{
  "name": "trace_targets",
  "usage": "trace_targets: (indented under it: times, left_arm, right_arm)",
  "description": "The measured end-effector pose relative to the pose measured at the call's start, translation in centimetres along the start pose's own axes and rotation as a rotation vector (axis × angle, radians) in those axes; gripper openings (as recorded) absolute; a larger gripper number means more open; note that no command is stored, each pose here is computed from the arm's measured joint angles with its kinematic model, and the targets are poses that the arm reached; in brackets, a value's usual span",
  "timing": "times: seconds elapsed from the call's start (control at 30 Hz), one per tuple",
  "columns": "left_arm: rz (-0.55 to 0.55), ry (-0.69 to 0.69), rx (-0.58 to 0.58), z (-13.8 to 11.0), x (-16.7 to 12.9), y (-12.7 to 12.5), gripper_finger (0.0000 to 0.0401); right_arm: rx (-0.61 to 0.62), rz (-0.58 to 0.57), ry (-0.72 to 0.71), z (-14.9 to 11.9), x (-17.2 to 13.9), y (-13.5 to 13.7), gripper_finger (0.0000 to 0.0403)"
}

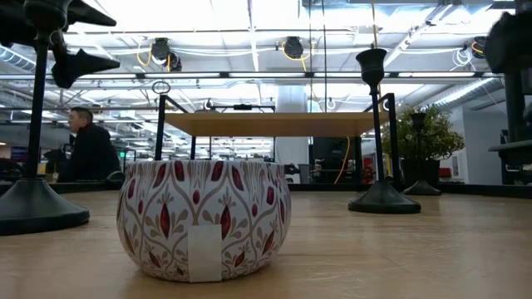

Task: Pick & Place candle stick holders
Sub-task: Put the pink scented candle on the shelf

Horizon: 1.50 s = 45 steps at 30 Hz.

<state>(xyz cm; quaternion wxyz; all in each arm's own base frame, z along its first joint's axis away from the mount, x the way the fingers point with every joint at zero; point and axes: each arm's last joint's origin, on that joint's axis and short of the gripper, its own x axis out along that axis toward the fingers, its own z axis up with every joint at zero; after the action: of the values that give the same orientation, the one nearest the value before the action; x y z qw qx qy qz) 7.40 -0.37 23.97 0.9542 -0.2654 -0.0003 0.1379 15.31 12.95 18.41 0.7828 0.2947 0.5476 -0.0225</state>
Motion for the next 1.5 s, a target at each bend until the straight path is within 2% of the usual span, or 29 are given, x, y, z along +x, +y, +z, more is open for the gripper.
trace_targets:
  times: [0.27, 0.57, 0.73, 1.03, 1.17, 1.3, 1.5]
  left_arm:
    - [-0.004, -0.005, -0.002, 0.1, 0.0, 0.0, 0.0363]
    - [-0.031, -0.048, -0.04, 0.5, 0.0, -0.3, 0.0363]
    - [-0.058, -0.088, -0.07, 1.0, 0.0, -0.6, 0.0363]
    - [-0.11, -0.174, -0.127, 1.9, 0.3, -1.4, 0.0363]
    - [-0.069, -0.176, -0.119, 1.7, 1.2, -1.8, 0.0363]
    - [-0.02, -0.17, -0.105, 1.4, 2.4, -2.2, 0.0363]
    - [-0.008, -0.192, -0.108, 1.2, 4.1, -3.1, 0.0363]
  right_arm:
    - [0.037, 0.175, -0.152, 2.1, -2.8, 0.7, 0.0]
    - [-0.016, 0.258, -0.292, 5.2, -6.5, 2.9, 0.0]
    - [-0.04, 0.26, -0.359, 6.8, -8.6, 3.5, 0.0]
    - [-0.116, 0.153, -0.593, 11.0, -13.6, 3.2, 0.0]
    - [-0.157, 0.06, -0.704, 13.3, -15.4, 2.4, 0.0]
    - [-0.202, -0.081, -0.776, 15.7, -16.2, 1.3, 0.0]
    - [-0.275, -0.247, -0.86, 19.4, -15.8, -0.3, 0.0]
